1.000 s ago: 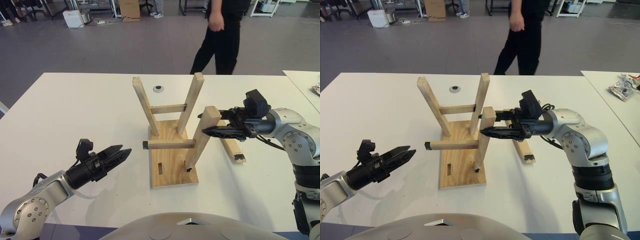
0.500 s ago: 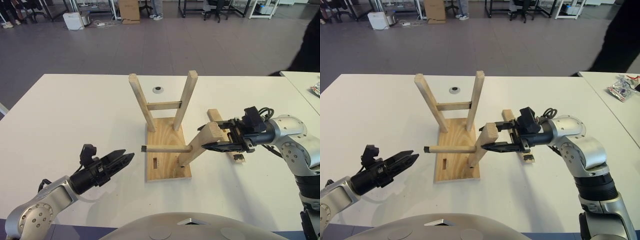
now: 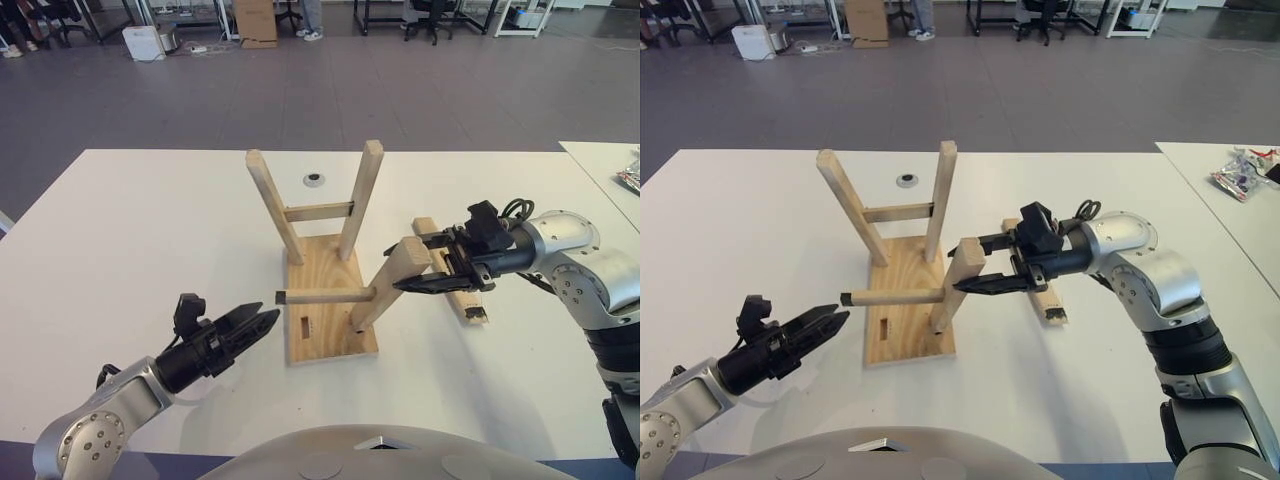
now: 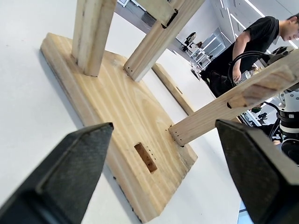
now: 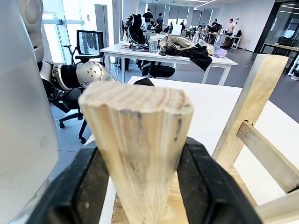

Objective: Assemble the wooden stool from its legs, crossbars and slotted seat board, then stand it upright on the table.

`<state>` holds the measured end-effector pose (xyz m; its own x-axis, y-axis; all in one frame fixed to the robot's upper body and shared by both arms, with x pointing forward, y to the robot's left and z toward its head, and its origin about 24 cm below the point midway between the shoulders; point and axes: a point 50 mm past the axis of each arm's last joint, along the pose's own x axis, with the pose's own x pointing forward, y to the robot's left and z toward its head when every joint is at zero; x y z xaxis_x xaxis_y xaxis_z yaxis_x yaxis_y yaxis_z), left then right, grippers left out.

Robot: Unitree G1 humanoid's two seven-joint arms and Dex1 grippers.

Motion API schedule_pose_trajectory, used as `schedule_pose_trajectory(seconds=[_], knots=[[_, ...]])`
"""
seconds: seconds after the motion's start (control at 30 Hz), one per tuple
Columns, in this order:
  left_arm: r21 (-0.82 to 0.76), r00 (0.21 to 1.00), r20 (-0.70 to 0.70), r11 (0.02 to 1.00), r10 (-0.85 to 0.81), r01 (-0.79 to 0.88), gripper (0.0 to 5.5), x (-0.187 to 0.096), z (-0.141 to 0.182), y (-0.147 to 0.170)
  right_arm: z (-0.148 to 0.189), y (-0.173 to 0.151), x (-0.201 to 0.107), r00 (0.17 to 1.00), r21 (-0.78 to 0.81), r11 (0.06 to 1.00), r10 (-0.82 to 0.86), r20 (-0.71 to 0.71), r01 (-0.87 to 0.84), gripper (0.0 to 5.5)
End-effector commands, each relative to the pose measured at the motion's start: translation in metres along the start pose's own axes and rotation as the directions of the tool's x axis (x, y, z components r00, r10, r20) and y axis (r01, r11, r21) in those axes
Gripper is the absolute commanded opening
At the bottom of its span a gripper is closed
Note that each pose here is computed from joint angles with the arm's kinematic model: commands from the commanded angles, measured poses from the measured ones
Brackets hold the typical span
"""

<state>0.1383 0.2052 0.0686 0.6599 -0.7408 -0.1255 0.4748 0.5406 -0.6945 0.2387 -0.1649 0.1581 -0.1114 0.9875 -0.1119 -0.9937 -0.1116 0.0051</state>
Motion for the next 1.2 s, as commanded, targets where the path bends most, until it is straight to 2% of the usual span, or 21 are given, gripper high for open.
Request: schedule_pose_trajectory(seconds=[0.03, 0.07, 0.1, 0.17, 0.3, 0.4, 0.47, 0.6, 0.77, 0.87, 0.97, 1.03, 1.2], knots=[[0.033, 0.999, 0.005, 0.999, 0.039, -0.039, 4.03, 0.002, -0.004, -0.002, -0.075, 0.016, -0.002, 0.963, 0.419, 0.895, -0.043, -0.266, 0.155, 2.03], [0.032, 0.999, 0.007, 0.999, 0.04, -0.04, 4.03, 0.003, -0.004, -0.002, -0.071, 0.013, -0.002, 0.967, 0.412, 0.898, -0.051, -0.251, 0.154, 2.03], [0.032, 0.999, 0.008, 0.999, 0.04, -0.04, 4.03, 0.003, -0.005, -0.001, -0.068, 0.011, -0.002, 0.967, 0.405, 0.901, -0.056, -0.247, 0.156, 2.4], [0.033, 0.999, 0.013, 0.999, 0.043, -0.043, 4.03, 0.004, -0.006, -0.001, -0.064, 0.007, -0.003, 0.966, 0.378, 0.91, -0.078, -0.248, 0.171, 2.8], [0.033, 0.999, 0.019, 0.998, 0.046, -0.047, 4.03, 0.005, -0.008, 0.0, -0.062, 0.002, -0.005, 0.964, 0.346, 0.922, -0.09, -0.249, 0.175, 3.37], [0.031, 0.998, 0.018, 0.998, 0.055, -0.055, 4.03, 0.004, -0.009, 0.002, -0.068, -0.006, -0.017, 0.911, 0.239, 0.918, -0.224, -0.347, 0.317, 3.87], [0.027, 0.998, 0.021, 0.997, 0.065, -0.066, 4.03, 0.002, -0.01, 0.002, -0.073, -0.018, -0.033, 0.818, 0.165, 0.853, -0.394, -0.42, 0.495, 3.87], [0.016, 0.996, 0.025, 0.996, 0.089, -0.089, 4.03, -0.001, -0.016, 0.002, -0.081, -0.033, -0.058, 0.572, 0.104, 0.602, -0.67, -0.474, 0.792, 3.87], [0.004, 0.993, 0.047, 0.995, 0.104, -0.105, 4.03, 0.0, -0.023, -0.003, -0.09, -0.027, -0.063, 0.321, 0.063, 0.338, -0.796, -0.513, 0.939, 3.87], [-0.006, 0.992, 0.062, 0.994, 0.113, -0.112, 4.03, 0.001, -0.028, -0.007, -0.105, -0.007, -0.064, 0.254, 0.063, 0.273, -0.753, -0.608, 0.96, 3.87], [-0.013, 0.99, 0.073, 0.993, 0.118, -0.118, 4.03, 0.002, -0.032, -0.009, -0.114, 0.009, -0.06, 0.277, 0.104, 0.284, -0.685, -0.674, 0.953, 3.87], [-0.014, 0.99, 0.079, 0.993, 0.118, -0.118, 4.03, 0.002, -0.033, -0.01, -0.12, 0.019, -0.059, 0.304, 0.134, 0.302, -0.638, -0.707, 0.944, 3.62], [0.009, 0.987, 0.085, 0.99, 0.138, -0.14, 4.03, 0.001, -0.03, -0.008, -0.127, 0.022, -0.068, 0.278, 0.129, 0.272, -0.634, -0.721, 0.954, 2.61]])
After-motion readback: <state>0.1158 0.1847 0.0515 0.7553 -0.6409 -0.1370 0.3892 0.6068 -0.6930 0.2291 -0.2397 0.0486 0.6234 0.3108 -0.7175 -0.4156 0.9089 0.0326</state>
